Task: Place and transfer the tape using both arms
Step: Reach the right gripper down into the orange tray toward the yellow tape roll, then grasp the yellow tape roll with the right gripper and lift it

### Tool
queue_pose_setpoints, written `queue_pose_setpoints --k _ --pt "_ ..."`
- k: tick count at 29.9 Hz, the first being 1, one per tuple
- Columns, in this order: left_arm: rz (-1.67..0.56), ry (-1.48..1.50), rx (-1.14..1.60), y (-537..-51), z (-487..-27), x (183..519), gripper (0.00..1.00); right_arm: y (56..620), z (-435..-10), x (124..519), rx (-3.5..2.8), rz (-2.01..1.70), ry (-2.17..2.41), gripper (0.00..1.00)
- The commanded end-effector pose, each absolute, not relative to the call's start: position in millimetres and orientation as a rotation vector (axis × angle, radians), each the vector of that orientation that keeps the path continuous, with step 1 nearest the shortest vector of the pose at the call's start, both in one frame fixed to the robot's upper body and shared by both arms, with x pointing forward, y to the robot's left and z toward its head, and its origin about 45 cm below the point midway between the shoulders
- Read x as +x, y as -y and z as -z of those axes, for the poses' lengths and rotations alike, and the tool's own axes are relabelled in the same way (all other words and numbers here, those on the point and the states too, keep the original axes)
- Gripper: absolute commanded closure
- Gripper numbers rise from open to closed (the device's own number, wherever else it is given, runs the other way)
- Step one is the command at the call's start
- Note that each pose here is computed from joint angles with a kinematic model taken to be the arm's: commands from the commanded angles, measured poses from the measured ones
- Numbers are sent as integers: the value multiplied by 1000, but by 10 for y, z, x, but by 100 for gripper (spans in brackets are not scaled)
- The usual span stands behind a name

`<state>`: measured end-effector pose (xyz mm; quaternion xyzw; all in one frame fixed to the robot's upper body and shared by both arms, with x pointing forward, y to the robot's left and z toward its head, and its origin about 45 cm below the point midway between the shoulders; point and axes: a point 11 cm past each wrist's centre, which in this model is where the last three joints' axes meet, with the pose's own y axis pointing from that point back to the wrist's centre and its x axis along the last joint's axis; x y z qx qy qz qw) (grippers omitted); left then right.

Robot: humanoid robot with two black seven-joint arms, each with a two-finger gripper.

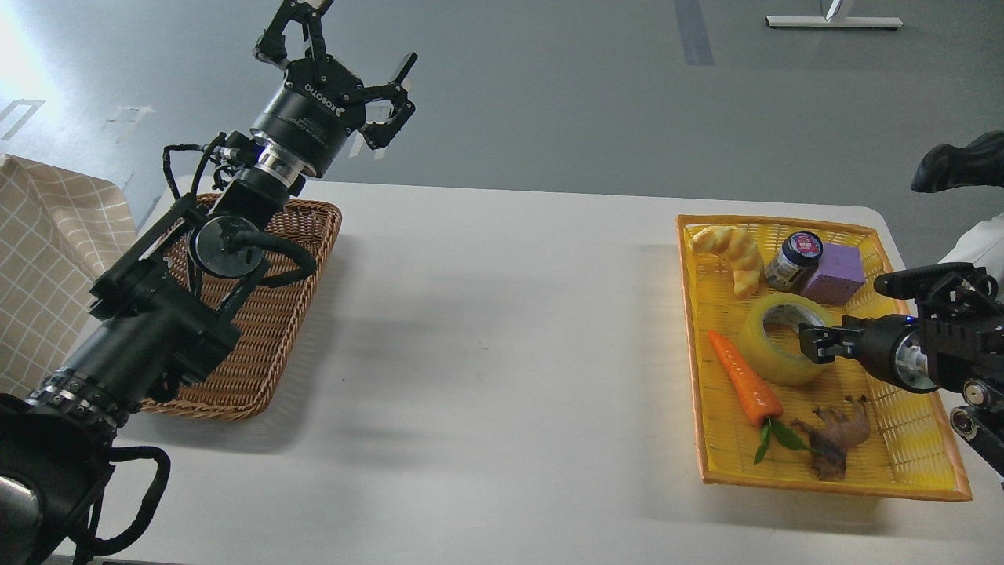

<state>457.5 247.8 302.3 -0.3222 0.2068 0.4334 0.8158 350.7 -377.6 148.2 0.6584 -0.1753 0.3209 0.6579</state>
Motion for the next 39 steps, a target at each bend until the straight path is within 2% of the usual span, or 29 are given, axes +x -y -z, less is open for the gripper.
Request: queue_pose_setpoints --k 1,2,6,8,11,18,24,31,39 --pt "-924 -441 -687 -2480 -3023 4575 2 3762 -1478 3514 1496 -727 397 64" --pt "-924 -441 -686 -2476 -3020 4574 2 3758 -1479 3520 1496 -728 398 70" --pt "-923 -442 -688 -2473 -3022 4575 2 3747 -1493 3535 1497 -732 400 82" --pt "-922 -441 -687 -2468 -3026 4576 2 3741 -1533 3565 1495 -739 405 93" --pt "-921 -440 -687 -2466 -3033 4578 2 3734 -1582 3598 1493 -747 406 100" --pt "-919 -442 -689 -2453 -3030 4578 2 3693 -1857 3760 1496 -800 473 100" --pt "-922 -441 -687 -2468 -3026 4576 2 3533 -2304 3913 1512 -918 556 100" --pt "-929 -435 -684 -2511 -3030 4576 2 3150 -2875 4078 1544 -1097 628 100" --pt "-930 -433 -689 -2519 -3047 4581 2 2581 -3111 4205 1643 -1211 650 100"
